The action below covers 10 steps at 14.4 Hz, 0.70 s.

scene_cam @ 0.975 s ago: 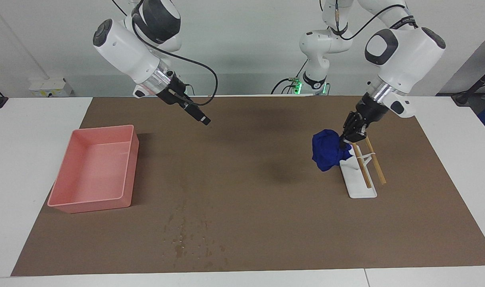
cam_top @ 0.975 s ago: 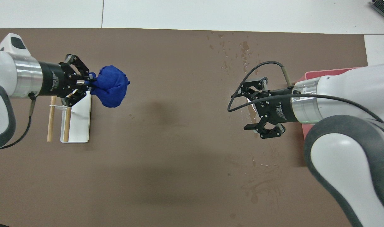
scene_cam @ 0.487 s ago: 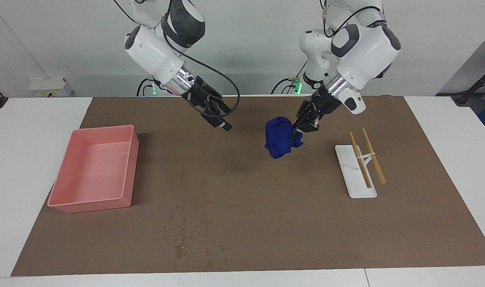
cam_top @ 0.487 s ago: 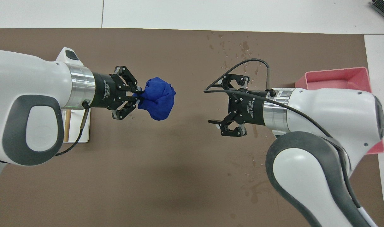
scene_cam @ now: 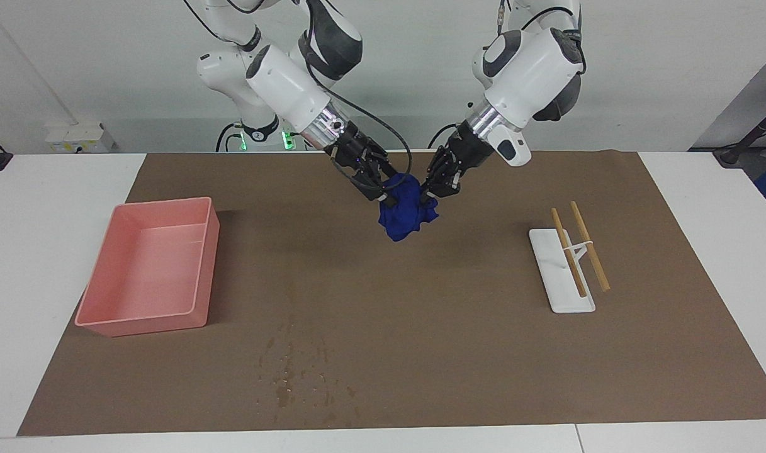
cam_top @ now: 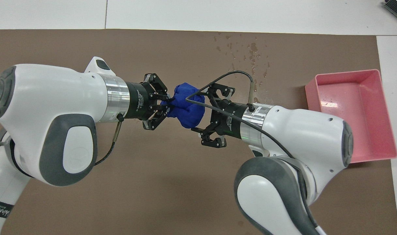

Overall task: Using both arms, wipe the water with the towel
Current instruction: 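Carry the towel toward the right gripper while the right gripper approaches, then grasp the towel with the right gripper and release the left gripper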

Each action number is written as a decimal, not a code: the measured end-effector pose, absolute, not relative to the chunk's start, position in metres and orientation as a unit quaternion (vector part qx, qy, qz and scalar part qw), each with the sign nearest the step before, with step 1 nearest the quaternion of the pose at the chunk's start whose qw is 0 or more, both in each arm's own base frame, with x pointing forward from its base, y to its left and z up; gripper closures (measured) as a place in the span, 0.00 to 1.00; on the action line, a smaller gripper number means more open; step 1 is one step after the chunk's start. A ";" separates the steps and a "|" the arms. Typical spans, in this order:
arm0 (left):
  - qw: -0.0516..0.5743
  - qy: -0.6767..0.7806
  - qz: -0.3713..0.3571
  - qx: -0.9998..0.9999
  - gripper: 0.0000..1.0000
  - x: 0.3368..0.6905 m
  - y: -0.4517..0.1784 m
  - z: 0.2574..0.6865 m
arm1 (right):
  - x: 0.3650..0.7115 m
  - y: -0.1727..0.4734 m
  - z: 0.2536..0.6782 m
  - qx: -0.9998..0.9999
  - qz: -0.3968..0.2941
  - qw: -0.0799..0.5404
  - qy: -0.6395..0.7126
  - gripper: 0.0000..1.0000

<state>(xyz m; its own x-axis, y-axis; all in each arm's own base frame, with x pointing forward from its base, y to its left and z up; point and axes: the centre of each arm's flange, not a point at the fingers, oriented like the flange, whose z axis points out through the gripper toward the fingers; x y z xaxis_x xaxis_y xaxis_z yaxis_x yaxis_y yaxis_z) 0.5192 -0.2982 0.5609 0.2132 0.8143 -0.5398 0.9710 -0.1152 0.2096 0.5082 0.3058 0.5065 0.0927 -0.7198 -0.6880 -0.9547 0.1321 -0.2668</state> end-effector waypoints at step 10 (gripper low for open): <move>0.251 0.592 -0.161 0.749 0.90 0.500 -0.316 0.565 | 0.511 0.302 0.506 -0.663 0.142 0.377 0.631 0.46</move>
<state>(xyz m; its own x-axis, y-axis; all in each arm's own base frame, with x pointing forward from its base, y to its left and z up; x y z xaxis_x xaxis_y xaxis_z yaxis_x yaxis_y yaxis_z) 0.5005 -0.3161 0.5648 0.2465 0.8063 -0.5377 0.9675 -0.1728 0.1844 0.5109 0.3016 0.5059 0.1631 -0.7298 -0.6639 -0.9436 0.0812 -0.3211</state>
